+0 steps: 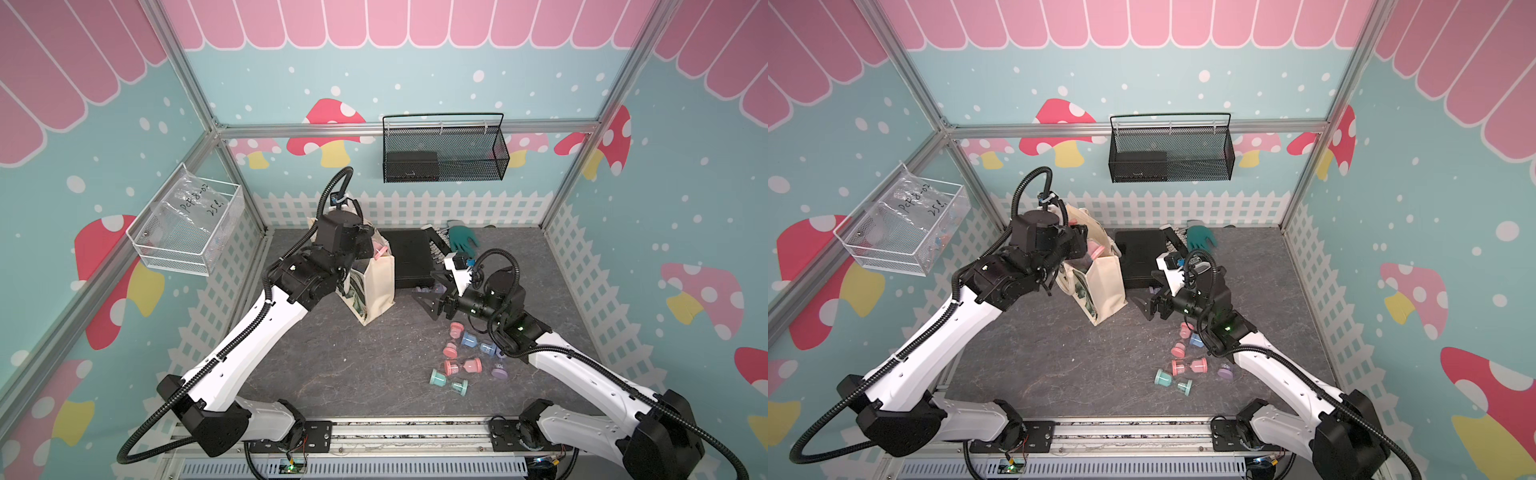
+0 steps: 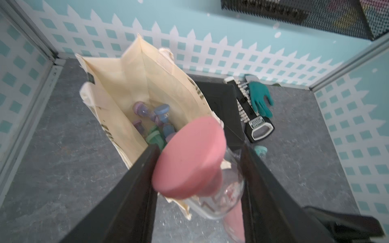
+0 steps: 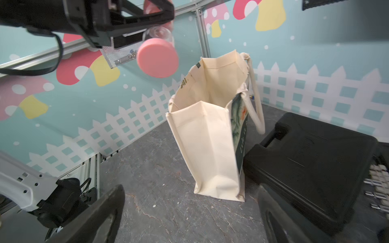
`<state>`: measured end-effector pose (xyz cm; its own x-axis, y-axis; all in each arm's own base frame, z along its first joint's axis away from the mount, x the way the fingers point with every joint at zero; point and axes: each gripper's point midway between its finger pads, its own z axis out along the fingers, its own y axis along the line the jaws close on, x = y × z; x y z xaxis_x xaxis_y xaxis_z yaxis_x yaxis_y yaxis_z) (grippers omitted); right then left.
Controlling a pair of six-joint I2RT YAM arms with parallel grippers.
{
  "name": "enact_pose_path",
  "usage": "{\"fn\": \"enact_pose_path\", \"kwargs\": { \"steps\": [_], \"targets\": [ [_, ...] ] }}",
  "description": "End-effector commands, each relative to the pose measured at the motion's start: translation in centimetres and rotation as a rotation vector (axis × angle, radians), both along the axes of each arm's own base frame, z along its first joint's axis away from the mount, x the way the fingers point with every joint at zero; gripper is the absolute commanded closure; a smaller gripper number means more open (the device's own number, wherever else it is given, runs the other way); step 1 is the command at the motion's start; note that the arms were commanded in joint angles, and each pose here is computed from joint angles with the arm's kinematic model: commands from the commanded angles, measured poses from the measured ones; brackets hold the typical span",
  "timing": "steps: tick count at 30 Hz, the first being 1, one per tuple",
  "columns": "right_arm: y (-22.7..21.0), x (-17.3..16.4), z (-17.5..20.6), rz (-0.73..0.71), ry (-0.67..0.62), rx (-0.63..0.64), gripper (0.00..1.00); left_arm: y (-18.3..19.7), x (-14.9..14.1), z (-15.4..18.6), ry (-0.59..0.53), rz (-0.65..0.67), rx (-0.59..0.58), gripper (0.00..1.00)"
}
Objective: Put the hourglass into the canvas bag
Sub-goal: Place the hourglass in the canvas bag.
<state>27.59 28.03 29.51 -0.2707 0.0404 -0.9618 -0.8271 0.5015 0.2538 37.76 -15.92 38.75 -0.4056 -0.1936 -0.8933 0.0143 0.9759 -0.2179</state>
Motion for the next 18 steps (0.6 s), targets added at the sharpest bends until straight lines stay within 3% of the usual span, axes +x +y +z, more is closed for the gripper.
{"fn": "enact_pose_path", "kwargs": {
  "steps": [1, 18],
  "targets": [
    [1.4, -0.1, 2.1, 0.041, -0.08, 0.027, 0.0, 0.9, 1.7, -1.2, 0.06, -0.036, 0.024, 0.65],
    [3.6, 0.9, 2.9, 0.083, -0.13, 0.037, 0.0, 4.7, 11.8, -10.5, 0.314, 0.007, 0.009, 0.69]
  ]
}}
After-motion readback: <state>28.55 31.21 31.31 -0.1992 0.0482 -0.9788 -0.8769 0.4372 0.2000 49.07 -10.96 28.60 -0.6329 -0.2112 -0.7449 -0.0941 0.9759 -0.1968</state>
